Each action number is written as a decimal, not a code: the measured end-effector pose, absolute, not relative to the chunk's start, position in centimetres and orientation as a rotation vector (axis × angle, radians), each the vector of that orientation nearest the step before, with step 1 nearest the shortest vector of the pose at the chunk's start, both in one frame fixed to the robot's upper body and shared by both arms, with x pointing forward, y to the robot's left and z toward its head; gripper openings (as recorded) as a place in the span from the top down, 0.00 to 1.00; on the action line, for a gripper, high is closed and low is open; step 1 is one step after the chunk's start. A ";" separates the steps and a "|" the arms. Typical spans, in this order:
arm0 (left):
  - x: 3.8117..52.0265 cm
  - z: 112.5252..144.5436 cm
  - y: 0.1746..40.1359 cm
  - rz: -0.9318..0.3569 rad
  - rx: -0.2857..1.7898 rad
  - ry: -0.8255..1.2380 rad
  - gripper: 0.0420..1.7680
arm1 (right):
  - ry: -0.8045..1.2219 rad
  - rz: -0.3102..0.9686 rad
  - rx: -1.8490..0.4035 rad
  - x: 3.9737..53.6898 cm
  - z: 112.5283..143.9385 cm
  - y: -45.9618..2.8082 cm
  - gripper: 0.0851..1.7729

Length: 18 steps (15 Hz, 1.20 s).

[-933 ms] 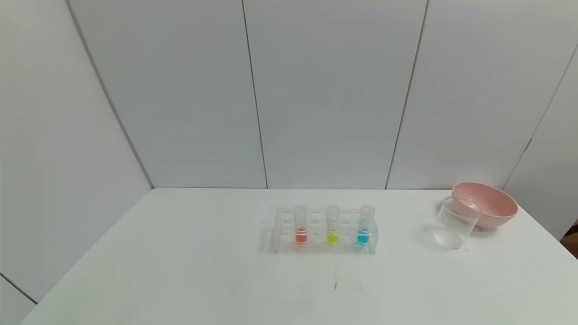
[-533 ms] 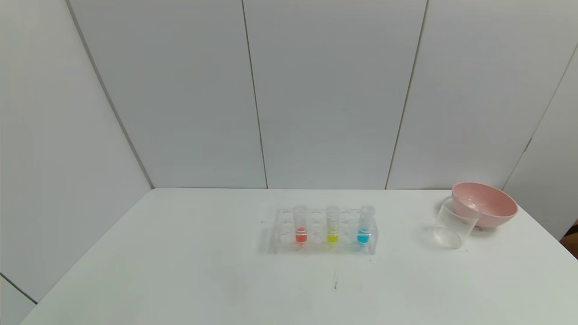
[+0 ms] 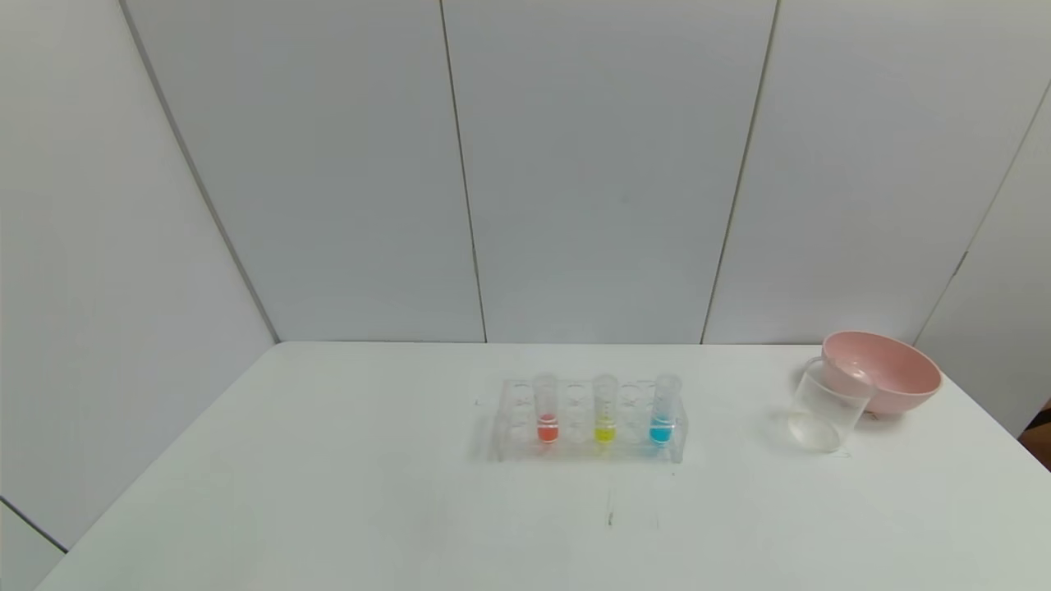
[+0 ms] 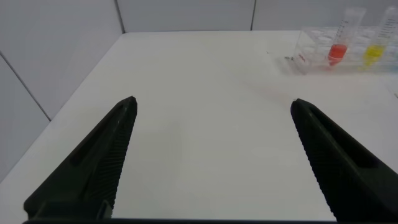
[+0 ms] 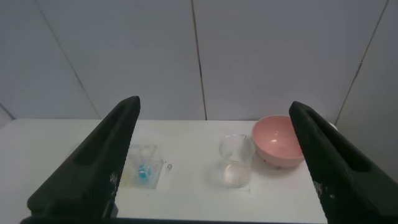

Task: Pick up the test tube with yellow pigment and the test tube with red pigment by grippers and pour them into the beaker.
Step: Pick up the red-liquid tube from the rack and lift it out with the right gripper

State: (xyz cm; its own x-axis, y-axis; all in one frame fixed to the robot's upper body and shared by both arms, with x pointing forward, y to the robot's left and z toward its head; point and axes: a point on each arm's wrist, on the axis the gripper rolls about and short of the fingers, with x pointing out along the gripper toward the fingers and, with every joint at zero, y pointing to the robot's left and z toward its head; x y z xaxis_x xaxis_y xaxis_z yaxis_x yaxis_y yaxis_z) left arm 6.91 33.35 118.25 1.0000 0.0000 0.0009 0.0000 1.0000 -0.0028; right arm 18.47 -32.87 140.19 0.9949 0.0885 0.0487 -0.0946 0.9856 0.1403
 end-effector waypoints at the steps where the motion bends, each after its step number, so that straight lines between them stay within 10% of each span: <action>1: 6.9 118.2 33.4 0.000 -0.003 0.000 0.00 | -0.040 0.091 0.154 20.3 140.6 -32.2 0.04; 18: 6.9 118.2 33.4 0.000 -0.003 -0.001 0.00 | 0.018 0.156 0.141 25.8 131.1 -7.1 0.04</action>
State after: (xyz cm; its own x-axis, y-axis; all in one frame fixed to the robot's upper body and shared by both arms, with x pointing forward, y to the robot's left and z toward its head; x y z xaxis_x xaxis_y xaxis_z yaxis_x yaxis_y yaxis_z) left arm 6.91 33.35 118.25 1.0000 0.0000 0.0009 0.0000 1.0000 -0.0028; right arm 25.76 -7.07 131.11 0.9878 0.1557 -0.0069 -0.1532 0.9780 0.1414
